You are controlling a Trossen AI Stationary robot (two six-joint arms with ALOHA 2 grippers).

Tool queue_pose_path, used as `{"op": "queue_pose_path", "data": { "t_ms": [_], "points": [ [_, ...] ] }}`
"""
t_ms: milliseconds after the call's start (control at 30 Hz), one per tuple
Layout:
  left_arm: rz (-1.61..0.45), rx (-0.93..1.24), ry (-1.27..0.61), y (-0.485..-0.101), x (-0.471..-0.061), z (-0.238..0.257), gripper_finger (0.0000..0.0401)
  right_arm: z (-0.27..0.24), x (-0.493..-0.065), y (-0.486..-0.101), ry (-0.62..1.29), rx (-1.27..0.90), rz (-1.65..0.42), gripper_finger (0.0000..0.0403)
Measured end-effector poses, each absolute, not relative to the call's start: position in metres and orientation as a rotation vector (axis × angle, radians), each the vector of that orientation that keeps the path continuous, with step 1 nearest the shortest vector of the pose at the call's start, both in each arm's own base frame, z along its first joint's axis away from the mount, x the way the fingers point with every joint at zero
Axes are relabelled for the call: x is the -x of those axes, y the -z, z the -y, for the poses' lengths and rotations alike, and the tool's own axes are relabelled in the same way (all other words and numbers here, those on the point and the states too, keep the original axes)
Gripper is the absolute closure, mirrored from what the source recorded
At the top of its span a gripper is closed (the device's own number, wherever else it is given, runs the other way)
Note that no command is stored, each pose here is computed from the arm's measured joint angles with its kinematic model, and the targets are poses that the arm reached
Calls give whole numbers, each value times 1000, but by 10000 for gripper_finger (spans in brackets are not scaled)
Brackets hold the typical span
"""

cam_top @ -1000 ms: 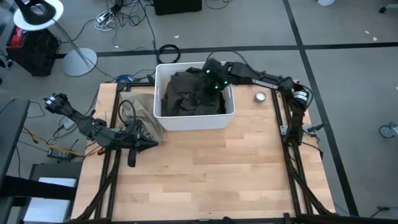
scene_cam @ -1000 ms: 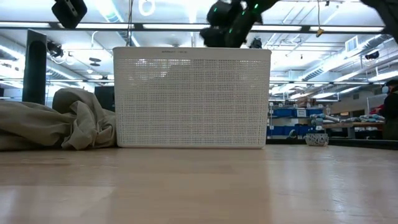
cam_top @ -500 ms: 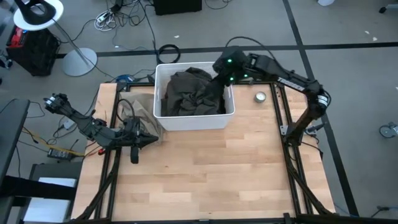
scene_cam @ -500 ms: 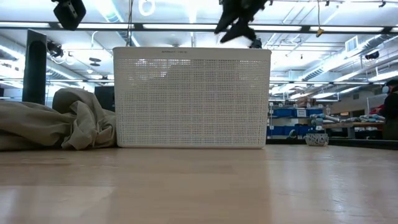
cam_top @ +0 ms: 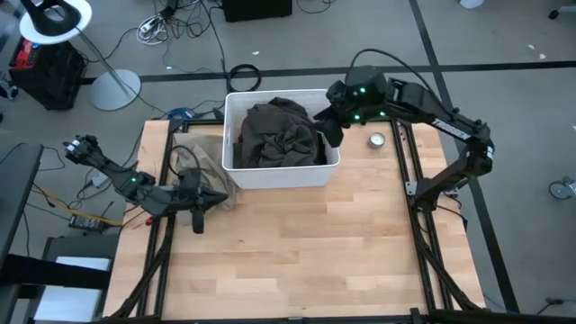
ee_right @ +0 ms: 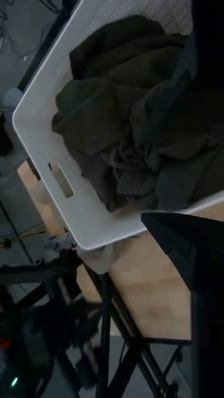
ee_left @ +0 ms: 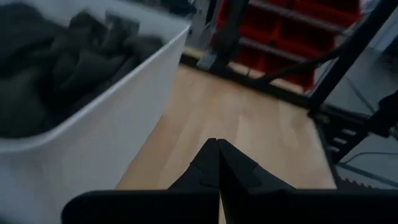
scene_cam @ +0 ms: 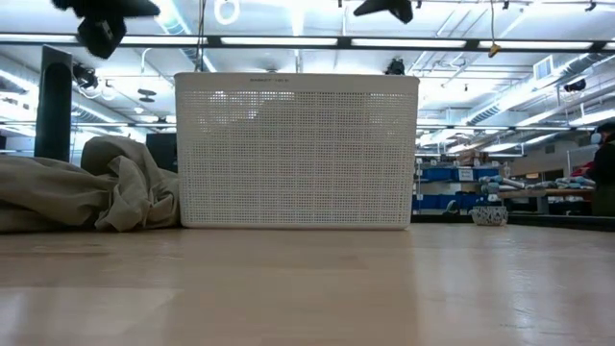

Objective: Sort clothes
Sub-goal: Put the gray shorts into the white laundry bin

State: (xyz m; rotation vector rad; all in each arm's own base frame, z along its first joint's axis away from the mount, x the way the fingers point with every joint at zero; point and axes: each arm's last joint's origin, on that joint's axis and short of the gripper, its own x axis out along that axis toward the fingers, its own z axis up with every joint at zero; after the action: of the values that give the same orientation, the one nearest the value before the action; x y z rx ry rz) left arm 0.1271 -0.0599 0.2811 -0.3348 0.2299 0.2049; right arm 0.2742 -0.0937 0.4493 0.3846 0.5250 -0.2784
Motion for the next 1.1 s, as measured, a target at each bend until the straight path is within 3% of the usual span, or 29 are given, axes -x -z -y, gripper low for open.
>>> {"op": "queue_pose_path", "data": {
  "t_ms": [267,533,733,1100],
  "points": [
    [-403,489,-307,-260,-118,55,400,84,-267,-456,288,-376,-505,215],
    [-503,688,-587,-239,-101,41,400,83,-267,-449,311,-382,-562,215],
    [-559,749,-766,-231,-94,28,400,82,-266,-448,316,-395,-572,215],
    [-791,766,-884,-216,-113,18,401,68,-267,-443,286,-416,-637,215]
  ]
}}
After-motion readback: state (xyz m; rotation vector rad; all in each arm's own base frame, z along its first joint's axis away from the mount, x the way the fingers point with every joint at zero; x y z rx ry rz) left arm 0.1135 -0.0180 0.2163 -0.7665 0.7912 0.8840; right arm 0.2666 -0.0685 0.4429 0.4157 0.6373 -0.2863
